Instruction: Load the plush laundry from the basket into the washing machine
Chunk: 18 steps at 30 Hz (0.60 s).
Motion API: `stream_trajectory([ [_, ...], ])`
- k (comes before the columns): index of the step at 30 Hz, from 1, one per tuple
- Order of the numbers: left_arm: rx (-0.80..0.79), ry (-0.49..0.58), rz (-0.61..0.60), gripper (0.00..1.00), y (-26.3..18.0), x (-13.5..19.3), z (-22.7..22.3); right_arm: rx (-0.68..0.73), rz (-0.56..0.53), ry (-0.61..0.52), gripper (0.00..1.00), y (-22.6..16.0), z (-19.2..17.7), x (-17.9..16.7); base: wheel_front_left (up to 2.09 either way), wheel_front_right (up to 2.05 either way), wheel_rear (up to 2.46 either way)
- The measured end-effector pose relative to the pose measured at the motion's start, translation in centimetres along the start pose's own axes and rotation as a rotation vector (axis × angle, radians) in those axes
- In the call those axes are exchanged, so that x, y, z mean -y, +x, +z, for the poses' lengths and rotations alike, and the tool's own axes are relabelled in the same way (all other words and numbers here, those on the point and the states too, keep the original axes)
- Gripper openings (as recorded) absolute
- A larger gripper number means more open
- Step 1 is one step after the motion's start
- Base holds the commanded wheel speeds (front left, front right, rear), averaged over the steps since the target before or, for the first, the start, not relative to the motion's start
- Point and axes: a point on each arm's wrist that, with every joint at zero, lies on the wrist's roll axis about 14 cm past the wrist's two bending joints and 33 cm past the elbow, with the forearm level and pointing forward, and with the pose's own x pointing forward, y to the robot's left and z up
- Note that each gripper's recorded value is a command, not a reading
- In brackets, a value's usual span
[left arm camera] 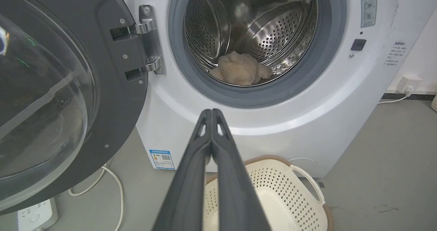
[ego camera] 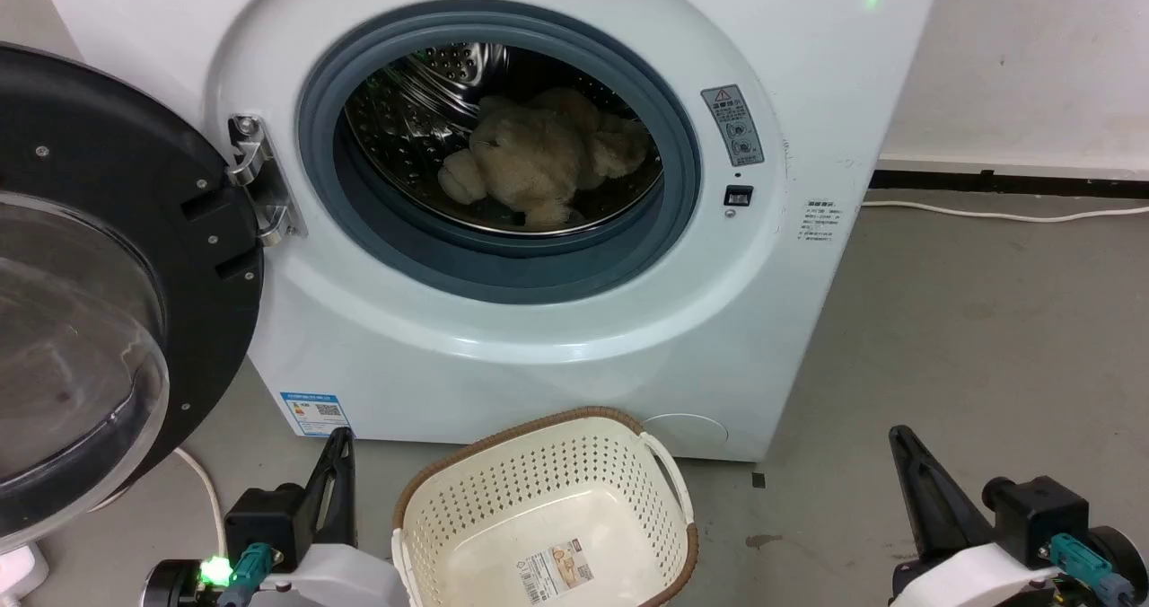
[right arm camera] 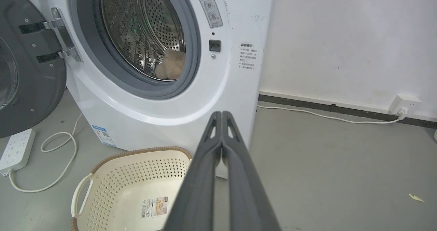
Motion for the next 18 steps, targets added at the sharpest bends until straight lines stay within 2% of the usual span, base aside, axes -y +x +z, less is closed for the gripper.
stream_trajectory([
  [18,-0.007,0.016,-0.005,0.00,0.44,0.11,0.34,-0.015,0.014,-0.028,0.00,0.62,0.11,-0.39,0.00,0.00,0.00],
])
